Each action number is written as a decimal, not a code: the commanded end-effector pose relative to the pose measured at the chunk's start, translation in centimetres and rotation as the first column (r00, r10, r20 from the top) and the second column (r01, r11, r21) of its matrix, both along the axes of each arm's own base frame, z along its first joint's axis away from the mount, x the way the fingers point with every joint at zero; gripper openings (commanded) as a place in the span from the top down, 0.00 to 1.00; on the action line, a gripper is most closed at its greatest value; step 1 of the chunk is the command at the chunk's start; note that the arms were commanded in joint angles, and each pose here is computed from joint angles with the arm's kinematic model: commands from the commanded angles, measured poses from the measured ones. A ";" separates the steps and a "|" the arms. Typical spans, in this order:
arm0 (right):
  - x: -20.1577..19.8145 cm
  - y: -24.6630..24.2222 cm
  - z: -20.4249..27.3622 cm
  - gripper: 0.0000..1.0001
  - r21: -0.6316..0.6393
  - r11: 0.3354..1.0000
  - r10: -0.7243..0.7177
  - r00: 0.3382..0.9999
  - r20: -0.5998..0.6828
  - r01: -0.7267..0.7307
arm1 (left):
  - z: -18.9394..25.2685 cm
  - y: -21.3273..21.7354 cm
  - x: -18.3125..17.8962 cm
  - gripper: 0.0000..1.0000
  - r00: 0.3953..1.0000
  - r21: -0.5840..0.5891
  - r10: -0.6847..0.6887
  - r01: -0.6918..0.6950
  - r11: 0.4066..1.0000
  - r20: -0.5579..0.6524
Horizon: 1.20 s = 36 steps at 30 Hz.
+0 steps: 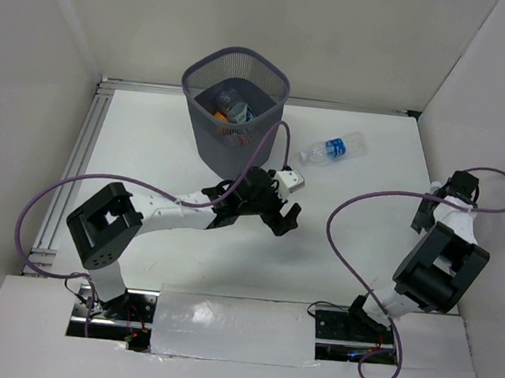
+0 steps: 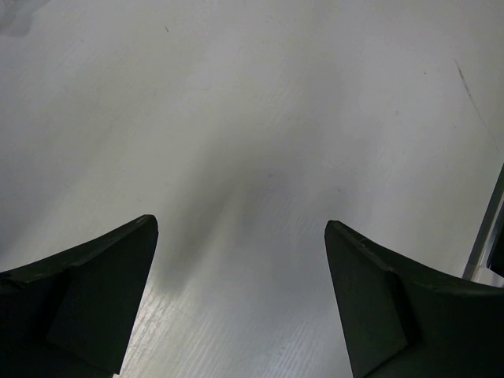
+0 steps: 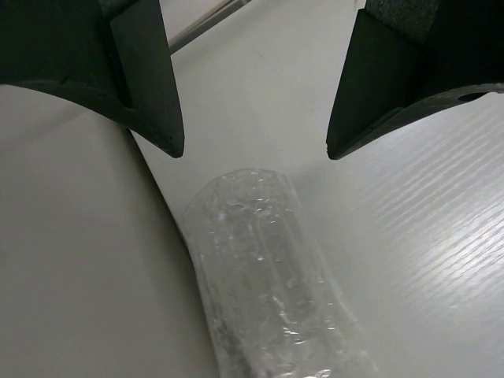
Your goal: Put the plastic bottles in the bin
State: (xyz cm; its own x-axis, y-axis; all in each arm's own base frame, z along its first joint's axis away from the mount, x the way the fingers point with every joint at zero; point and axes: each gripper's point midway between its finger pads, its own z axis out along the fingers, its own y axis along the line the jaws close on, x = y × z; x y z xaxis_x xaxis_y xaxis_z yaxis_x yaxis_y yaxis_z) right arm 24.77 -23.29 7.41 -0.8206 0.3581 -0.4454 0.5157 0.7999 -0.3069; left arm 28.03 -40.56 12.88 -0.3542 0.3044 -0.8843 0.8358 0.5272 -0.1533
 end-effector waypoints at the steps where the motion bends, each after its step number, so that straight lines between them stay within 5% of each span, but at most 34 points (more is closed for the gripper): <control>1: 1.8 0.4 3.5 0.20 -0.008 0.997 0.075 0.989 0.128 -0.074 | 2.9 -0.5 -0.1 0.00 0.999 -0.083 0.001 0.002 0.997 0.040; 6: 5.2 0.7 10.3 0.20 -0.024 0.977 0.213 0.947 0.240 -0.213 | 3.0 -0.3 -0.1 0.00 0.999 -0.102 0.014 -0.009 0.995 0.045; 15: 10.5 -1.3 12.4 0.20 -0.038 0.912 0.404 0.881 0.245 -0.407 | 3.0 -0.2 -1.0 0.00 0.999 -0.106 0.018 -0.013 0.994 0.047; 24: 11.7 -4.2 10.7 0.11 -0.064 0.884 0.464 0.852 0.242 -0.463 | 2.6 0.5 -1.1 0.00 0.998 -0.095 0.036 -0.031 0.995 0.047; 30: 11.2 -5.0 6.7 0.00 0.052 0.861 0.480 0.841 0.250 -0.507 | 2.5 0.4 -1.0 0.00 0.998 -0.077 0.032 -0.028 0.997 0.045; 36: 10.6 -3.1 6.6 0.00 0.112 0.811 0.527 0.800 0.287 -0.574 | 2.5 0.7 -0.8 0.00 0.998 -0.073 0.049 -0.045 0.996 0.051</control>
